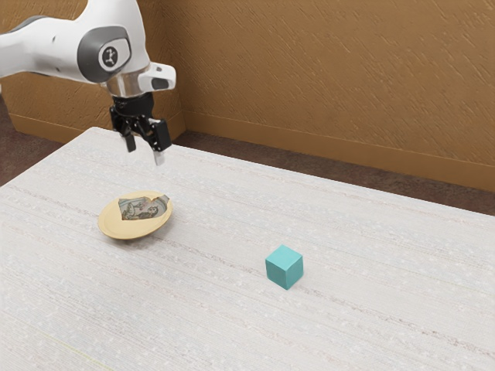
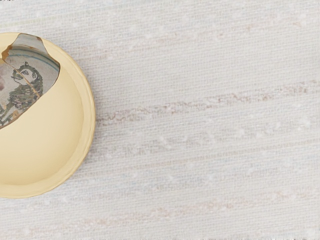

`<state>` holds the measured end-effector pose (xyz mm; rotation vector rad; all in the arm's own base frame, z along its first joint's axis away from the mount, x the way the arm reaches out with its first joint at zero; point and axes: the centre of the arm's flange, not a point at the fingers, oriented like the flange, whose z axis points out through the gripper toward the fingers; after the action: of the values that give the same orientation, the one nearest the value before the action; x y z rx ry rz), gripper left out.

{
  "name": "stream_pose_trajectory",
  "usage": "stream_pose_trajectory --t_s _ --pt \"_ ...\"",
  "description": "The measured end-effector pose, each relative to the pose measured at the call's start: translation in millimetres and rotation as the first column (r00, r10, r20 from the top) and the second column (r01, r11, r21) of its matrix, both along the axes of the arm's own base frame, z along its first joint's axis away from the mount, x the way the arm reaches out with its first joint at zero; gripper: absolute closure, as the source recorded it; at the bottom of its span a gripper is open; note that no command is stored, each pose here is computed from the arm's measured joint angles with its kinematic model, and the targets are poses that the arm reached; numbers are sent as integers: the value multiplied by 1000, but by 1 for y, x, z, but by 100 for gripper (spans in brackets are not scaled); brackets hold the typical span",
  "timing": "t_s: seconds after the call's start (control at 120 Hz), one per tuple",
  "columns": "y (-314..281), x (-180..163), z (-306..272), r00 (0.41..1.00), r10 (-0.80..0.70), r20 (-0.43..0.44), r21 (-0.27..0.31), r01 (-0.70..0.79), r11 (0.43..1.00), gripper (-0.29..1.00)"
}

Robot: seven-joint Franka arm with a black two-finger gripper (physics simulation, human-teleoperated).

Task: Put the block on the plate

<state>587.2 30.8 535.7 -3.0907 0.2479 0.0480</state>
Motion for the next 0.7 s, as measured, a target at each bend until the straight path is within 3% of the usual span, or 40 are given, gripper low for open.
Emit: stream_pose_trajectory --t_s 0.167,0.458,0.7 --pt "-8 3 -9 999 -30 -19 -7 29 1000 0" --pt "-87 30 -89 986 -146 -80 -45 142 989 0" --pt "-141 61 -153 985 -162 -67 -73 157 985 0"
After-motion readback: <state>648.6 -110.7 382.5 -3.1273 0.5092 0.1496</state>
